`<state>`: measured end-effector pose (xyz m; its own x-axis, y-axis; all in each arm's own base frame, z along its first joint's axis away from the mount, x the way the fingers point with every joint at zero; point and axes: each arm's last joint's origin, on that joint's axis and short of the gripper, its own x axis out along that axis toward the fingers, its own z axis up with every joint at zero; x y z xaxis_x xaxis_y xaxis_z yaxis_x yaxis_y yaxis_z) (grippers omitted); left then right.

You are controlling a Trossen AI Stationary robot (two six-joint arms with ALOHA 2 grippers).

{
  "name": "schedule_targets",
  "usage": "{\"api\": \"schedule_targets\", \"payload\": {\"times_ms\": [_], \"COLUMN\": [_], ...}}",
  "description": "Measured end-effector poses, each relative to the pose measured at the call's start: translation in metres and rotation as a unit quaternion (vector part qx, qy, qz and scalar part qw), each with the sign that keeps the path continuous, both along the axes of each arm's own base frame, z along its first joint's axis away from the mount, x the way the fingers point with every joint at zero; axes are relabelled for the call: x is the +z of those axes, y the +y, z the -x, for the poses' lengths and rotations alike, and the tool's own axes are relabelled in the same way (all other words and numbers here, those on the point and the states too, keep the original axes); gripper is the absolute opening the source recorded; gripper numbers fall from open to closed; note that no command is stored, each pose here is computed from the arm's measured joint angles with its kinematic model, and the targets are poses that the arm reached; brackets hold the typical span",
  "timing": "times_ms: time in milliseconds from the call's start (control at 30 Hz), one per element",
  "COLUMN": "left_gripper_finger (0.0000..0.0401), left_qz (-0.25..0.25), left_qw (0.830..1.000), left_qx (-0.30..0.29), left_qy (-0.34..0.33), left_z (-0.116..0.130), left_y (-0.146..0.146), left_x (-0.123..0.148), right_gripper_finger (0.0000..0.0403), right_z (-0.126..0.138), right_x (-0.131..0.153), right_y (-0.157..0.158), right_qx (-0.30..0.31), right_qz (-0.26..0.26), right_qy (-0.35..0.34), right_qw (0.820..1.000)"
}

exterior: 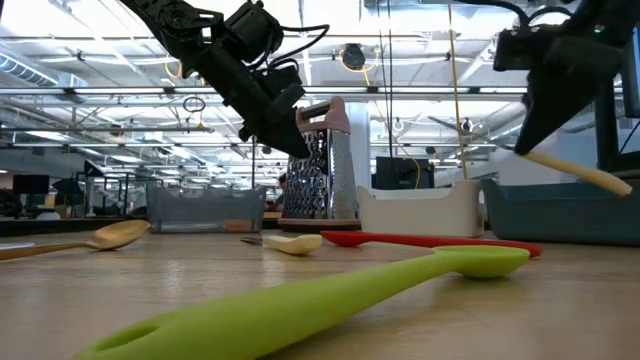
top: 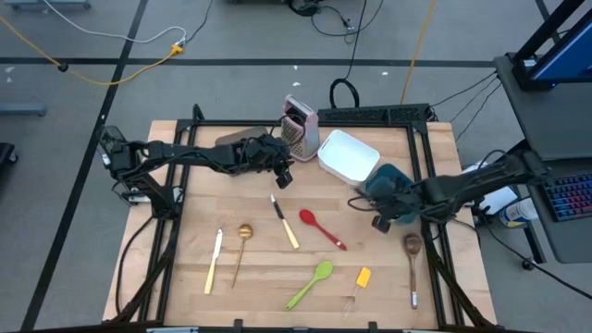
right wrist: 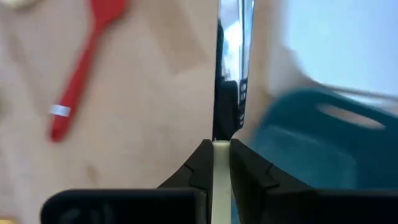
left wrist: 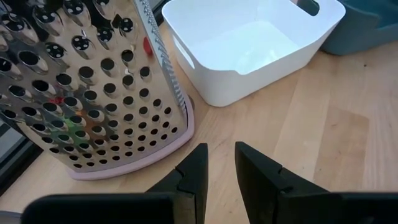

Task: Pick & Place Kitchen Items
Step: Put the right yellow table knife into the blue bin

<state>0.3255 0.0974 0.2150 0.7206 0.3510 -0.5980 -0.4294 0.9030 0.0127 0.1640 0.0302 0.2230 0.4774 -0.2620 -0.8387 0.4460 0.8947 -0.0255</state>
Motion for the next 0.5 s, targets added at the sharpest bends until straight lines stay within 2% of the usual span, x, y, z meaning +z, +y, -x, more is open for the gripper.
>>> {"api": "schedule_targets", "payload": {"times_ms": [100, 300, 500], "left_gripper_finger": [0.0086, 0.0086, 0.0086], "left_qz": [0.0, 0.0, 0.0], "left_qw": [1.0, 1.0, 1.0], "left_qx": [0.0, 0.0, 0.0], "left_qy": [0.0, -0.001, 0.0], "left_z": [0.0, 0.0, 0.0], "left_y": [0.0, 0.0, 0.0], "left_x": [0.0, 0.0, 0.0], "right_gripper_finger": [0.0025, 0.0026, 0.0026], "right_z": [0.013, 0.025, 0.038], "right_x": [0.002, 0.0, -0.007], "right_y": [-0.007, -0.017, -0.024], "right_qx": [-0.03, -0.07, -0.153], "right_qz": [0.019, 0.023, -0.025], "right_qy": [0.025, 0.072, 0.167], "right_qw": [0.999, 0.995, 0.974]}}
